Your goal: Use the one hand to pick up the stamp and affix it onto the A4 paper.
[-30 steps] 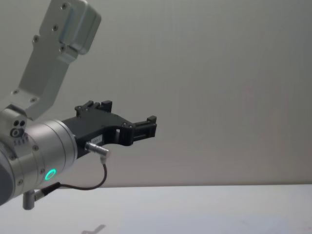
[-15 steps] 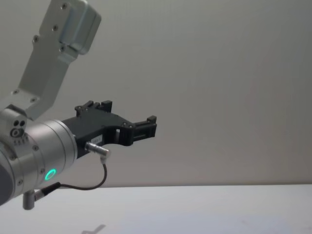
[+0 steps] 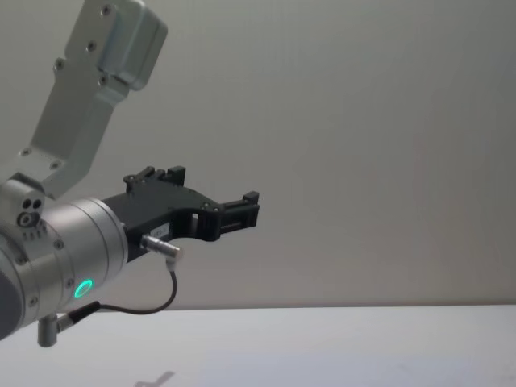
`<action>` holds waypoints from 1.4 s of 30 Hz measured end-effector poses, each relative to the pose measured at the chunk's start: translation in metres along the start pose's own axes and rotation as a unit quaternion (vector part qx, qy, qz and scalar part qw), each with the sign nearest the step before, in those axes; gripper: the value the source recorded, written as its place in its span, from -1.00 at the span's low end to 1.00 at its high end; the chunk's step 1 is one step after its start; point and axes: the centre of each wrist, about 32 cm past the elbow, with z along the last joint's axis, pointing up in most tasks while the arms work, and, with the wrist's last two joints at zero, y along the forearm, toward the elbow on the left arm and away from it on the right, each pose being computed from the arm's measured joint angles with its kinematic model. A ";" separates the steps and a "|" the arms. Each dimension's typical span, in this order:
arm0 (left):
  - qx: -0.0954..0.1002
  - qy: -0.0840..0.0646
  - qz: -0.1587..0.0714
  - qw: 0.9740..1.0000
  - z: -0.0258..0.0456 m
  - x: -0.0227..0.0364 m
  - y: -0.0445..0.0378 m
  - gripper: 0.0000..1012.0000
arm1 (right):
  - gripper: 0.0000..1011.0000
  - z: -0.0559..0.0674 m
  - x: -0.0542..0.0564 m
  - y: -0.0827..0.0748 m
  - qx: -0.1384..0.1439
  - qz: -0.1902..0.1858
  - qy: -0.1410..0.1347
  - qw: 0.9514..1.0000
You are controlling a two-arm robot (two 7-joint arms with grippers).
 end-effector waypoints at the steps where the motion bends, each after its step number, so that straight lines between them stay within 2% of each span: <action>1: 0.000 0.000 0.000 1.000 0.0000 0.0000 0.0000 0.98 | -0.57 0.000 0.000 0.000 0.000 0.000 0.000 1.000; 12: 0.000 0.000 0.000 1.000 0.0000 0.0000 0.0000 0.98 | -0.56 0.005 -0.001 0.000 0.012 0.001 -0.001 1.000; 28: 0.000 0.000 0.000 1.000 0.0000 0.0000 0.0000 0.98 | -0.57 0.024 -0.010 0.000 0.044 0.018 -0.005 0.999; 37: 0.000 0.000 0.000 1.000 0.0000 0.0000 0.0000 0.98 | -0.57 0.029 -0.029 0.003 0.048 0.056 -0.013 0.997; 42: 0.000 0.000 0.000 1.000 0.0000 0.0000 0.0000 0.98 | -0.56 0.028 -0.047 0.006 0.045 0.085 -0.018 0.995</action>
